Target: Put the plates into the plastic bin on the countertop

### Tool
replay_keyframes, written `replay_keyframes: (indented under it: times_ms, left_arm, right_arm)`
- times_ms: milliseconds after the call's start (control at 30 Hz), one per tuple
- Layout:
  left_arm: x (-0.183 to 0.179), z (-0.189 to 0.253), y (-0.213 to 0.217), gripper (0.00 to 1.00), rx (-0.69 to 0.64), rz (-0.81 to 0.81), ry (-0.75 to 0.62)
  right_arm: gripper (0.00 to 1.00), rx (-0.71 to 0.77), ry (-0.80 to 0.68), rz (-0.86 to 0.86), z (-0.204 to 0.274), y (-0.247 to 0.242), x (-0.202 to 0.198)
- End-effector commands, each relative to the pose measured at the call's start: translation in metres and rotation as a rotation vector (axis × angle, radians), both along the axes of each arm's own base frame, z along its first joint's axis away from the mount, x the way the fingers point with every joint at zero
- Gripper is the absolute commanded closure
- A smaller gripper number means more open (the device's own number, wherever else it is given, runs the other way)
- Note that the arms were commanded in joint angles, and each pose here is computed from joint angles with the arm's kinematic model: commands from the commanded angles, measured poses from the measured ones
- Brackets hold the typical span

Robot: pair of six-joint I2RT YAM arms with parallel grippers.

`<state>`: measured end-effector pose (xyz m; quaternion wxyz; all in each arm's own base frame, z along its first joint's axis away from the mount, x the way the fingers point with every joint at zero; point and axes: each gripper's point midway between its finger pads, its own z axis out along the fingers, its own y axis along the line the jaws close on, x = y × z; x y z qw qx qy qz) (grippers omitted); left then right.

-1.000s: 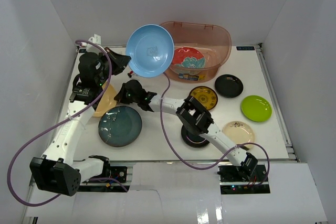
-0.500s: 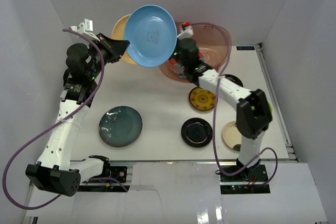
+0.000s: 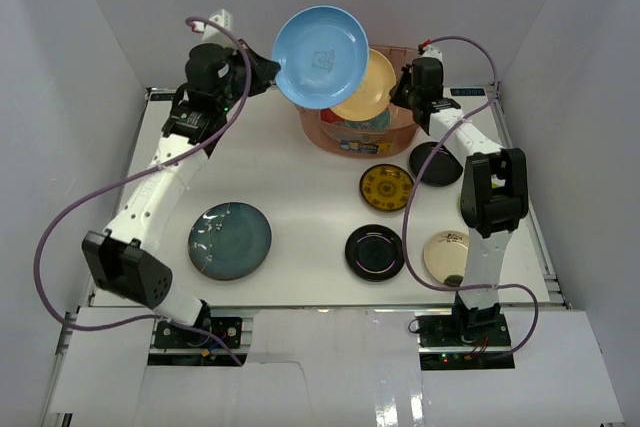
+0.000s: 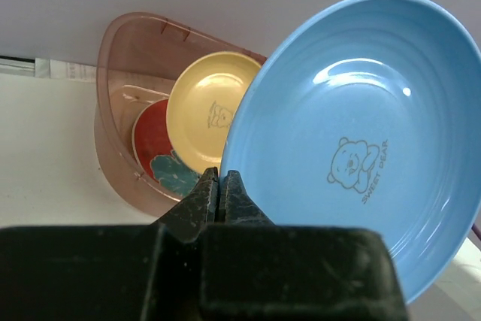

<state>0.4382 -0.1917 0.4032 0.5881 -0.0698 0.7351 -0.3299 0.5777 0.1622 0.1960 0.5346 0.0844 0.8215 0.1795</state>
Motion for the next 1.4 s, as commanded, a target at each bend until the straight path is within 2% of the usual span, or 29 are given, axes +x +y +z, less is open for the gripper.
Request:
replay_keyframes:
  times_ms: [0,100,133,200,233,367,433,467,500,533,600,633,733,800,933,1067,1100,1167,1367]
  left_arm:
    - [0.013,0.017,-0.013,1.0,0.067,0.049,-0.056]
    - [0.041,0.001,-0.023,1.0,0.121,0.087,-0.025]
    - [0.048,0.008,-0.024,1.0,0.123,0.104,-0.033]
    - [0.069,-0.016,-0.032,1.0,0.155,0.11,0.009]
    - [0.074,-0.021,-0.036,1.0,0.163,0.109,0.021]
    - [0.1,-0.026,-0.051,1.0,0.153,0.111,0.025]
    - [0.113,-0.047,-0.063,1.0,0.161,0.104,0.06]
    - [0.116,-0.052,-0.068,1.0,0.16,0.091,0.066]
    - [0.119,-0.046,-0.073,1.0,0.151,0.087,0.053]
    - [0.125,-0.066,-0.082,1.0,0.171,0.075,0.083]
    - [0.129,-0.076,-0.093,1.0,0.179,0.056,0.094]
    - [0.133,-0.086,-0.104,1.0,0.189,0.042,0.102]
    - [0.137,-0.11,-0.124,1.0,0.203,0.009,0.126]
    - [0.138,-0.121,-0.133,1.0,0.205,-0.01,0.141]
    - [0.139,-0.15,-0.144,1.0,0.226,-0.021,0.182]
    - [0.14,-0.171,-0.142,0.85,0.236,0.001,0.223]
    - [0.141,-0.173,-0.141,0.77,0.236,0.004,0.225]
    - [0.143,-0.18,-0.139,0.68,0.24,0.025,0.236]
    - [0.149,-0.187,-0.143,0.62,0.233,0.028,0.236]
  right_arm:
    - [0.92,-0.046,-0.033,0.059,0.022,0.006,0.01]
    - [0.86,-0.056,0.011,0.081,0.007,0.008,0.01]
    - [0.79,-0.052,0.023,0.092,0.002,0.011,0.009]
    - [0.65,-0.047,0.035,0.101,-0.001,0.012,0.007]
    - [0.52,-0.041,0.041,0.1,-0.002,0.011,0.005]
    - [0.31,0.042,0.054,0.116,0.011,0.003,-0.021]
    - [0.32,0.098,0.047,0.134,0.024,-0.009,-0.034]
    - [0.33,0.126,0.044,0.125,0.031,-0.016,-0.054]
    - [0.35,0.143,-0.012,0.119,0.045,-0.022,-0.058]
    - [0.41,0.158,-0.081,0.104,0.075,-0.034,-0.072]
    - [0.53,0.182,-0.087,0.088,0.07,-0.044,-0.091]
    - [0.68,0.185,-0.098,0.087,0.075,-0.046,-0.099]
    - [0.8,0.19,-0.161,0.086,0.096,-0.051,-0.131]
    - [0.8,0.194,-0.163,0.095,0.093,-0.051,-0.144]
    - [0.77,0.191,-0.223,0.133,0.119,-0.048,-0.164]
    - [0.68,0.191,-0.25,0.178,0.133,-0.044,-0.181]
    - [0.64,0.193,-0.258,0.194,0.136,-0.042,-0.186]
    - [0.57,0.202,-0.287,0.272,0.146,-0.033,-0.212]
    - [0.56,0.223,-0.27,0.35,0.129,-0.017,-0.256]
